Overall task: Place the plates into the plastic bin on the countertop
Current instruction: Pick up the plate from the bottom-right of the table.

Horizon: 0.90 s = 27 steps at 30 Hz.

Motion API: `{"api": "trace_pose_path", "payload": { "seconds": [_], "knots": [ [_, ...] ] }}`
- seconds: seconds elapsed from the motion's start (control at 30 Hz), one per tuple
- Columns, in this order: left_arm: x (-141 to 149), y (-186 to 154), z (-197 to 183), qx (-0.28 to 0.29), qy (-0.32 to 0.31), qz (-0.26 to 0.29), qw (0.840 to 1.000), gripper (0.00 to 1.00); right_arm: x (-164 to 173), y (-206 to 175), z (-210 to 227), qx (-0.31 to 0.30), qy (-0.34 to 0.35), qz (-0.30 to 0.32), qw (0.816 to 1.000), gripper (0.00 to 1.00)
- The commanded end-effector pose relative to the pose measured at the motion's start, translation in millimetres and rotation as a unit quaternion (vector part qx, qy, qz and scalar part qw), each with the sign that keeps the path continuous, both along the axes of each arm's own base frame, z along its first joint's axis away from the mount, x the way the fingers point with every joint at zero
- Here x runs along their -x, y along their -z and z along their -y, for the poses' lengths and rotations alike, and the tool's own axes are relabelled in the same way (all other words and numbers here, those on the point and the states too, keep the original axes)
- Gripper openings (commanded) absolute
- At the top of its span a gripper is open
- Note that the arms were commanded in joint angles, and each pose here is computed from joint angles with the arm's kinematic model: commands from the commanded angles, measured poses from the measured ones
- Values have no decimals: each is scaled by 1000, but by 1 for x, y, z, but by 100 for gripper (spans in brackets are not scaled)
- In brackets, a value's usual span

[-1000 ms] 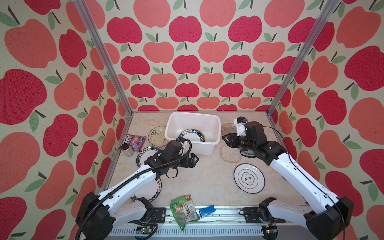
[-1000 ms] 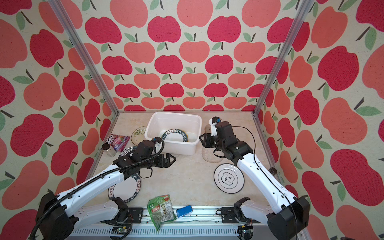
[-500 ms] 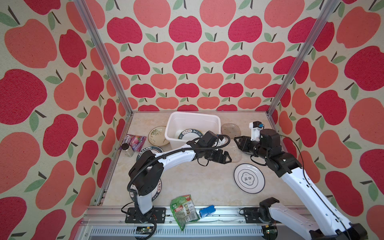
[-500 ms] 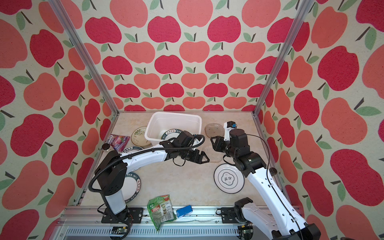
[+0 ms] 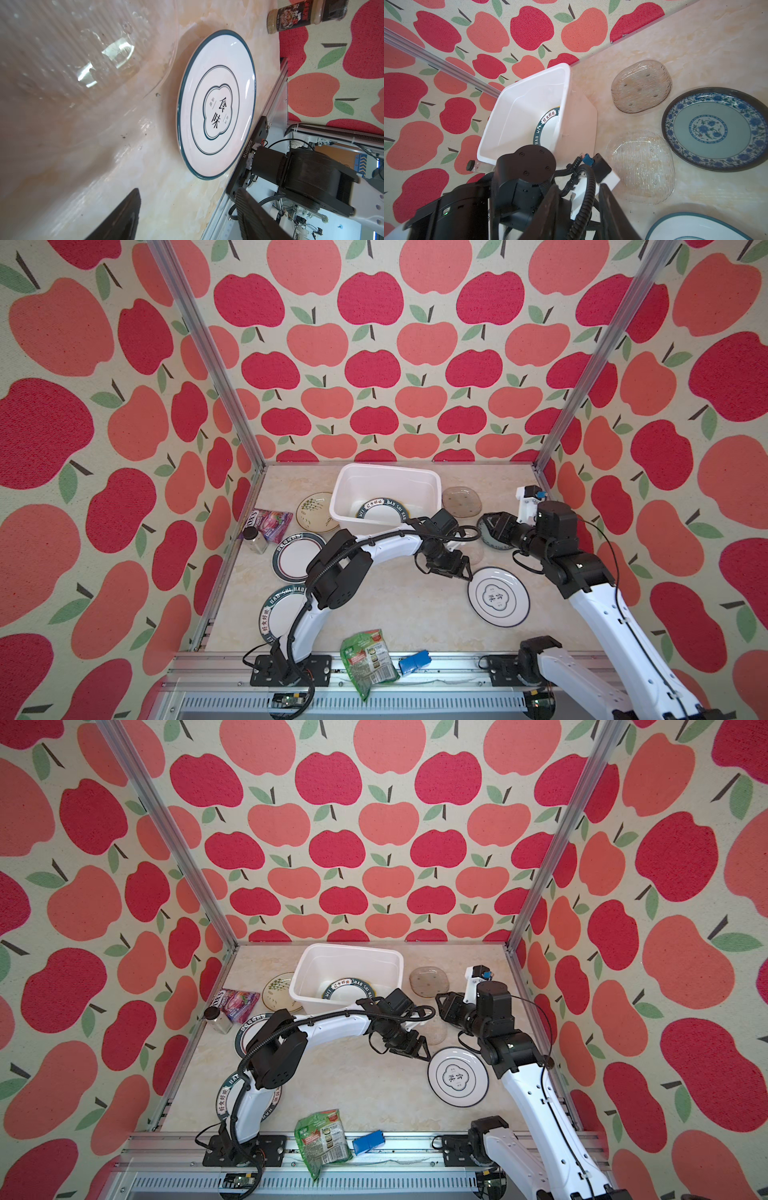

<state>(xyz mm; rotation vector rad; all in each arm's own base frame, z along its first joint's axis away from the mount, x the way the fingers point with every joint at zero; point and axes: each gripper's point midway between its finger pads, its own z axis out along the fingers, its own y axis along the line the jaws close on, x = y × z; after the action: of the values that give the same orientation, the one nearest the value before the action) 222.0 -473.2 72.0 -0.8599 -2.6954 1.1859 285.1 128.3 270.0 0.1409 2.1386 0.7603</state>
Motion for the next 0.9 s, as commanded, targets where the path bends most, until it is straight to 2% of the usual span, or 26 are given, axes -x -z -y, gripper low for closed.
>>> {"api": "trace_pose_path", "payload": {
  "seconds": [0.0,0.43,0.73,0.87],
  "knots": [
    [12,2,1,-16,27,-25,999,74,-1,-1,-3,-14,-9,3,1000,35],
    [20,23,19,-33,46,-59,997,68,5,1,-2,-13,-14,3,1000,35],
    [18,37,32,-55,56,-78,994,56,11,7,1,-8,-16,5,1000,35],
    [17,43,36,-60,60,-90,992,53,14,6,3,-6,-15,9,1000,35]
  ]
}}
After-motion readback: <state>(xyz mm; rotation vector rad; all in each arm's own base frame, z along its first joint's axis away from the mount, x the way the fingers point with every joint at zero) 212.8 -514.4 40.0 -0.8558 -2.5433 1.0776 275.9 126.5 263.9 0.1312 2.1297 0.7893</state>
